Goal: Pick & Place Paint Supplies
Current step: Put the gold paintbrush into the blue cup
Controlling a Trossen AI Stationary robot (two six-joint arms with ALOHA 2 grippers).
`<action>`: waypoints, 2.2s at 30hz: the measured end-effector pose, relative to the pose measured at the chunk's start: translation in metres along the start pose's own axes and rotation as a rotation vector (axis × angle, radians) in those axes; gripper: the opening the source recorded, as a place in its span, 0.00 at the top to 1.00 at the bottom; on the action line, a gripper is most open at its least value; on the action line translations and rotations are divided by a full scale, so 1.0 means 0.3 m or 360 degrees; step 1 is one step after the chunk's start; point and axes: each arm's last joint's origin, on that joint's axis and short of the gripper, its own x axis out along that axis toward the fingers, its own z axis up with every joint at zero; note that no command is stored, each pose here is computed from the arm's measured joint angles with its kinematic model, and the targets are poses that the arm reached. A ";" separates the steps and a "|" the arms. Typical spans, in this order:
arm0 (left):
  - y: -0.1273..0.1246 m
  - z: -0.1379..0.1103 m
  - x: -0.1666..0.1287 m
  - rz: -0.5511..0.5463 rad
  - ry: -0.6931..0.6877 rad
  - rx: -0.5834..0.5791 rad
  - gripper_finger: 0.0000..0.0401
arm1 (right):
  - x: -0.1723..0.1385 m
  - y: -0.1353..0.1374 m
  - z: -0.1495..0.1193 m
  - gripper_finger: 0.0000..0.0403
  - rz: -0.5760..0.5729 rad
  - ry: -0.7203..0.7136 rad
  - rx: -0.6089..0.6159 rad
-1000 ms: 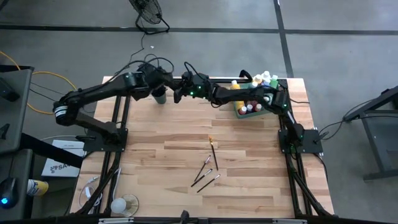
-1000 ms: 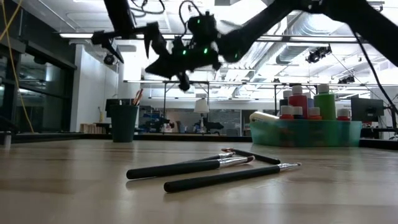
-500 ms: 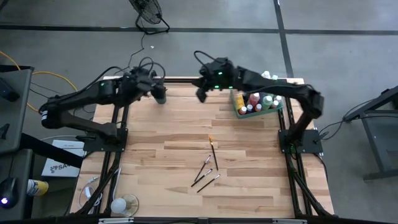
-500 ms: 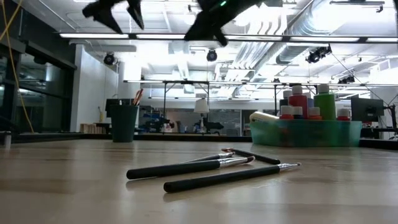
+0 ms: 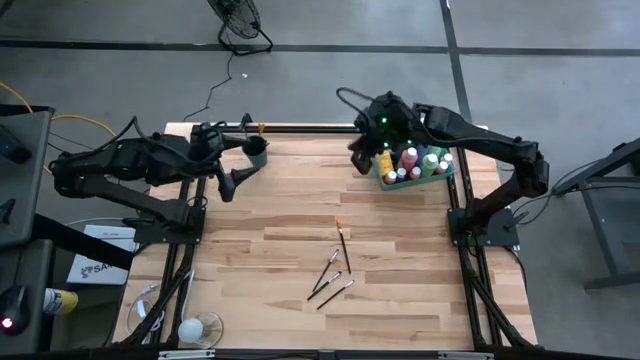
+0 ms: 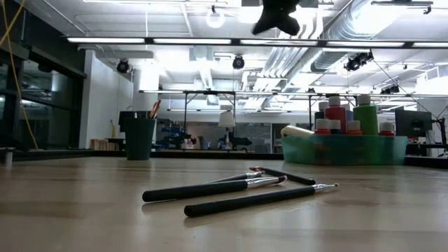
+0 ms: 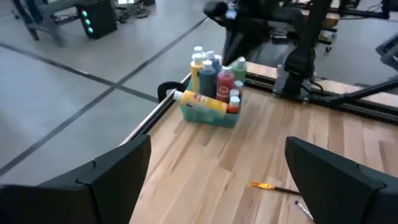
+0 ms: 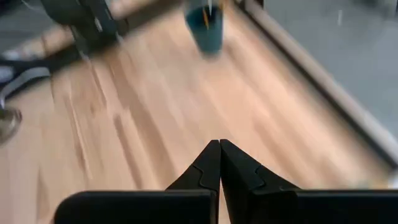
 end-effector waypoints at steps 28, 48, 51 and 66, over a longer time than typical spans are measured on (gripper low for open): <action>0.060 -0.398 -0.003 -0.0524 -0.0179 -0.0139 0.09 | 0.401 0.225 -0.385 0.42 -0.0562 0.0749 0.0842; 0.107 -0.476 -0.055 -0.0549 -0.0263 -0.0224 0.09 | 0.683 0.222 -0.499 0.42 -0.0504 0.0876 0.0892; 0.107 -0.476 -0.055 -0.0549 -0.0262 -0.0224 0.09 | 0.716 0.216 -0.517 0.42 -0.0517 0.0879 0.0893; 0.108 -0.484 -0.053 -0.0543 -0.0214 -0.0267 0.09 | 0.748 0.252 -0.581 0.54 -0.0583 0.0946 0.0846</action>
